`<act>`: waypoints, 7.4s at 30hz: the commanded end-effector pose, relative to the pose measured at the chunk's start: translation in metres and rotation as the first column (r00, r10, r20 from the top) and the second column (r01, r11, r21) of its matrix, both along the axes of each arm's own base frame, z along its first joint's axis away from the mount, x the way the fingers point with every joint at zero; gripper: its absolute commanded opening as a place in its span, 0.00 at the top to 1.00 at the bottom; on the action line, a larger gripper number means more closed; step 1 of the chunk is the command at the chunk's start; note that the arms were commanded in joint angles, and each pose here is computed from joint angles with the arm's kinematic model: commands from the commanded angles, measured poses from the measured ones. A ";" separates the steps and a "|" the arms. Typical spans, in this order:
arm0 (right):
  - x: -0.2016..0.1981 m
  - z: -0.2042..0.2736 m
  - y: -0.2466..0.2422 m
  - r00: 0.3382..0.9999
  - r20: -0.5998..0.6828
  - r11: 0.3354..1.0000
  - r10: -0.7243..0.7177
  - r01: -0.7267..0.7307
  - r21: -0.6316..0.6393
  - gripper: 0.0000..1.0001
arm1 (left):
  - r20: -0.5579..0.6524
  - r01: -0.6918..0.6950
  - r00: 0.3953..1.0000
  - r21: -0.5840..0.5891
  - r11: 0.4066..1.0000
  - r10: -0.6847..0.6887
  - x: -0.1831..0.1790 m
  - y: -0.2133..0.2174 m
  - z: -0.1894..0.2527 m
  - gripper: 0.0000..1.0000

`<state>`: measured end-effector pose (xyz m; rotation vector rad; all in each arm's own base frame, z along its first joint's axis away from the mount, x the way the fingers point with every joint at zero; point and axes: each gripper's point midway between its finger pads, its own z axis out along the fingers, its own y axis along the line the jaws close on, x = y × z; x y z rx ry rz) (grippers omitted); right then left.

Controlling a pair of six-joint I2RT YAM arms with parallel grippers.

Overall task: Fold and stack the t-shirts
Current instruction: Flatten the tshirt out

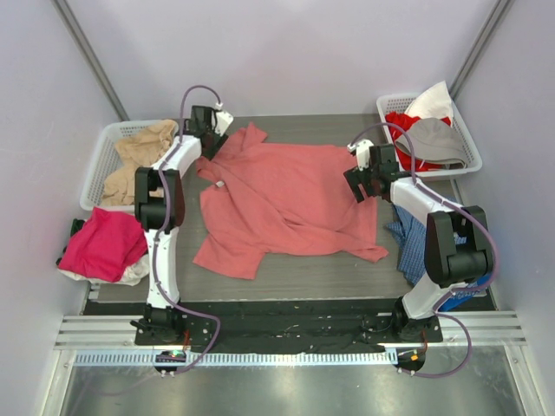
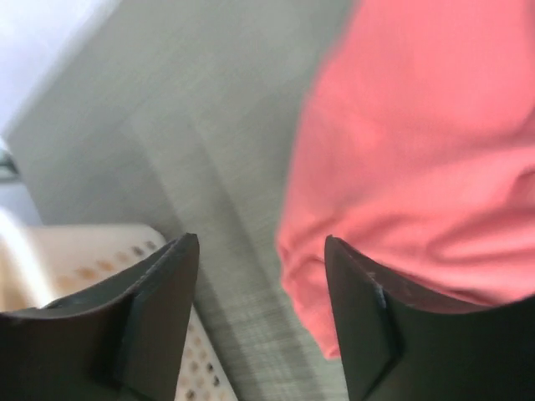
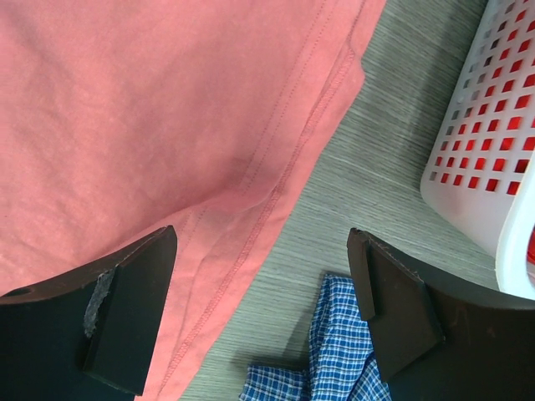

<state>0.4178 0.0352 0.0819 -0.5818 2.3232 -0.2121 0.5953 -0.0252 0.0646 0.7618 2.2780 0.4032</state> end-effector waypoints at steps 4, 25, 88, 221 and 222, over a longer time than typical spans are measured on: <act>0.010 0.013 0.008 0.999 0.034 1.000 -0.003 0.002 0.015 0.09 | 0.195 0.093 0.979 -0.192 0.977 -0.055 0.041 -0.048 0.092 0.31; -0.001 0.004 0.007 1.000 0.008 1.000 0.009 -0.009 0.007 0.10 | 0.262 0.304 0.942 -0.403 0.863 -0.210 0.087 -0.119 0.031 0.38; -0.005 0.008 0.013 1.000 0.018 0.999 0.013 -0.014 0.036 0.13 | 0.266 0.171 0.947 0.052 0.984 -0.179 0.109 -0.059 -0.014 1.00; -0.029 -0.018 0.055 0.977 -0.149 0.977 0.150 -0.170 -0.129 0.00 | -0.045 0.276 0.961 0.198 0.941 -0.272 -0.310 -0.040 0.040 0.00; -0.030 -0.019 0.055 0.977 -0.152 0.976 0.151 -0.172 -0.131 0.00 | -0.034 0.276 0.961 0.214 0.937 -0.275 -0.307 -0.039 0.039 0.00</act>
